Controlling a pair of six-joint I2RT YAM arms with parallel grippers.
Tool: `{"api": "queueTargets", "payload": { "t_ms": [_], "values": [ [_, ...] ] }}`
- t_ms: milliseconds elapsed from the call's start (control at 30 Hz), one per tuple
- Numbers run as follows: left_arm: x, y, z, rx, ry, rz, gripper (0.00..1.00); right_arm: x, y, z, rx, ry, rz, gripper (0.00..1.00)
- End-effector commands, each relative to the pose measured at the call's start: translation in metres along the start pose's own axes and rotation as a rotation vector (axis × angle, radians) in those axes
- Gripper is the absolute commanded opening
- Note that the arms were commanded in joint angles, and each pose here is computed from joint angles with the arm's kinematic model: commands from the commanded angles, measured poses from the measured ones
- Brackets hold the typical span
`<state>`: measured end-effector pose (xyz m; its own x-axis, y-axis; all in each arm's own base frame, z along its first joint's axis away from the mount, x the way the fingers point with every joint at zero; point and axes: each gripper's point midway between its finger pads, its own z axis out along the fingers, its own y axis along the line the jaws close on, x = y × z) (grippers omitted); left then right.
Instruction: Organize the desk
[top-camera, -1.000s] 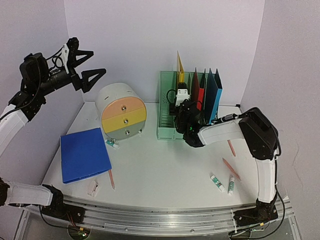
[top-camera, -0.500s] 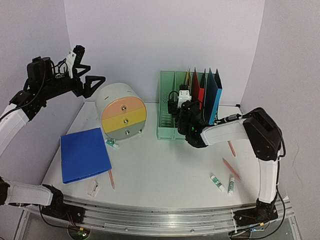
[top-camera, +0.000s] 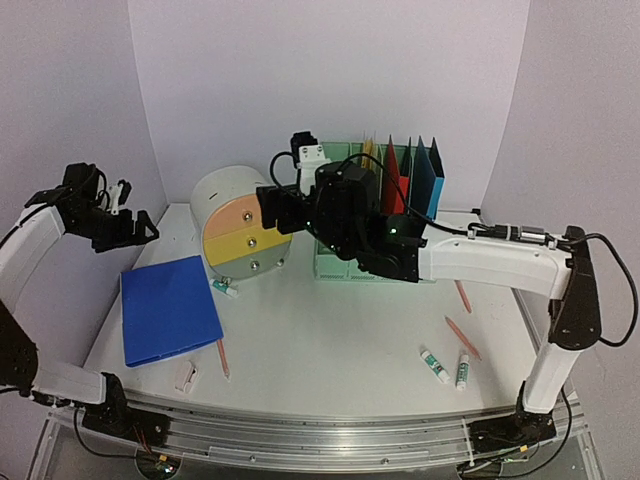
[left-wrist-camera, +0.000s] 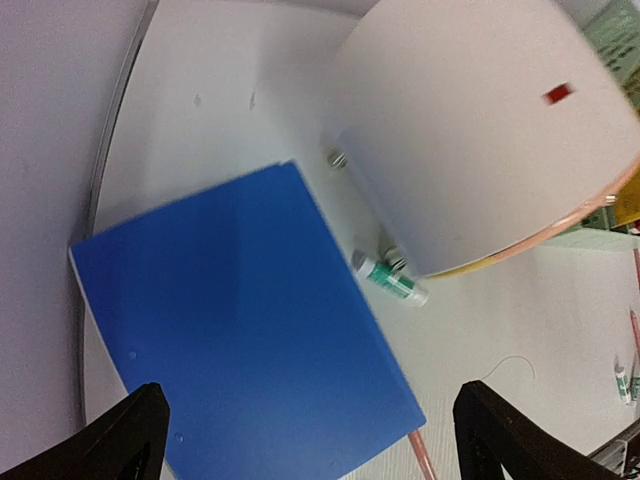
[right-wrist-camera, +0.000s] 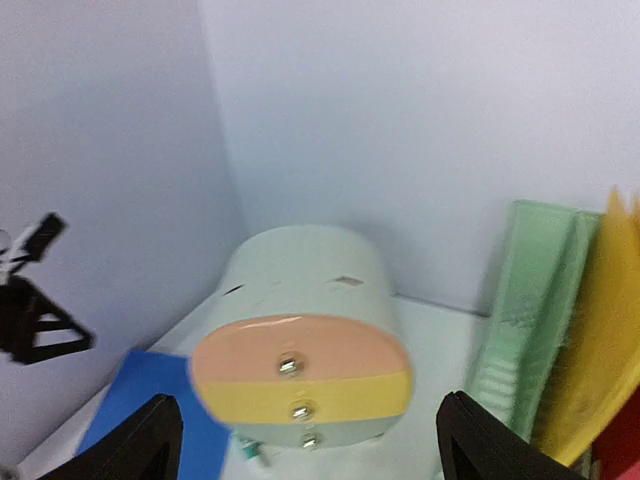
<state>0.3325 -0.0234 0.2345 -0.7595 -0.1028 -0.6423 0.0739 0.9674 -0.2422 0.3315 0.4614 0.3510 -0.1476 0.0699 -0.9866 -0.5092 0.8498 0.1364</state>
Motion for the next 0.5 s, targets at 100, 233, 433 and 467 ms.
{"api": "queueTargets", "payload": {
  "t_ms": [100, 233, 433, 467],
  "values": [
    [0.047, 0.06, 0.028, -0.101, 0.238, -0.057, 1.0, 0.122, 0.104, -0.003, -0.351, 0.443, 0.265, 0.85],
    [0.07, 0.104, 0.04, -0.148, 0.304, -0.071, 0.99, 0.171, 0.14, 0.008, -0.443, 0.591, 0.387, 0.76],
    [0.1, 0.135, 0.052, -0.228, 0.341, -0.006, 0.85, 0.209, 0.159, 0.016, -0.465, 0.68, 0.456, 0.68],
    [0.107, 0.139, 0.053, -0.25, 0.344, 0.006, 0.85, 0.215, 0.159, 0.018, -0.454, 0.69, 0.464, 0.67]
  ]
}}
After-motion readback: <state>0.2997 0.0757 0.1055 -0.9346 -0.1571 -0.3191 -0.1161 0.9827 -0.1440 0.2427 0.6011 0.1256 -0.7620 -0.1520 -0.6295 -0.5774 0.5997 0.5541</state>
